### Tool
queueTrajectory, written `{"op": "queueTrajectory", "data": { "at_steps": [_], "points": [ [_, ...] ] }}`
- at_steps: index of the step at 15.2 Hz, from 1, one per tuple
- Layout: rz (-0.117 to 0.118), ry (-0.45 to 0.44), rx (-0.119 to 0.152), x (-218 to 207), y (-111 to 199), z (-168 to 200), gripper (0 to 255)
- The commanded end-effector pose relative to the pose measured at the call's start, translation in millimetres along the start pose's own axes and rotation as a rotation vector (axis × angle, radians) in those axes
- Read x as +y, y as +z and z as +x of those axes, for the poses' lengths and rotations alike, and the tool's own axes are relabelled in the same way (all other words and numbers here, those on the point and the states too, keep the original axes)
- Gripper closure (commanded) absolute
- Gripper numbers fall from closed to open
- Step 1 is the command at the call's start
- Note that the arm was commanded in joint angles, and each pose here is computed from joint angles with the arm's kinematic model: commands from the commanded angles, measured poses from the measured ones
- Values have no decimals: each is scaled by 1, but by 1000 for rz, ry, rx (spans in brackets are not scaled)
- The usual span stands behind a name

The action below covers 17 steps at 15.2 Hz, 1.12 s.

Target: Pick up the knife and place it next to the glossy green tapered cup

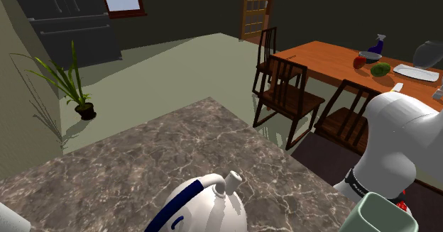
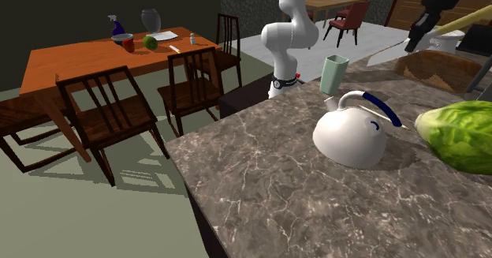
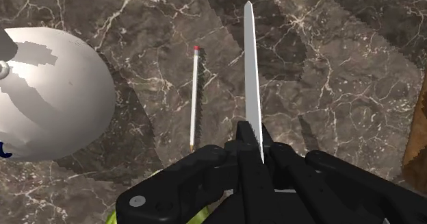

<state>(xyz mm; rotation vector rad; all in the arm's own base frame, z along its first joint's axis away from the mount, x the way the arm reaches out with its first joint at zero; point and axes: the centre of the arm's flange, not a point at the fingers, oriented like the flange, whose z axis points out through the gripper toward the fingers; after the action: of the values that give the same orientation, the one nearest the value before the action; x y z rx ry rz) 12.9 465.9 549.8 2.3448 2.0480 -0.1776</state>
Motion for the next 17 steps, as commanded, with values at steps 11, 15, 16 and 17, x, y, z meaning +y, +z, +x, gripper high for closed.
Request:
{"op": "queueTrajectory", "data": {
  "at_steps": [11, 15, 16, 17],
  "points": [
    [0, 1, 0, -38, 50, -4, 255],
    [0, 1, 0, -37, 71, -2, 255],
    [0, 1, 0, -37, 76, -2, 255],
    [0, 1, 0, -37, 81, -1, 255]
  ]
}}
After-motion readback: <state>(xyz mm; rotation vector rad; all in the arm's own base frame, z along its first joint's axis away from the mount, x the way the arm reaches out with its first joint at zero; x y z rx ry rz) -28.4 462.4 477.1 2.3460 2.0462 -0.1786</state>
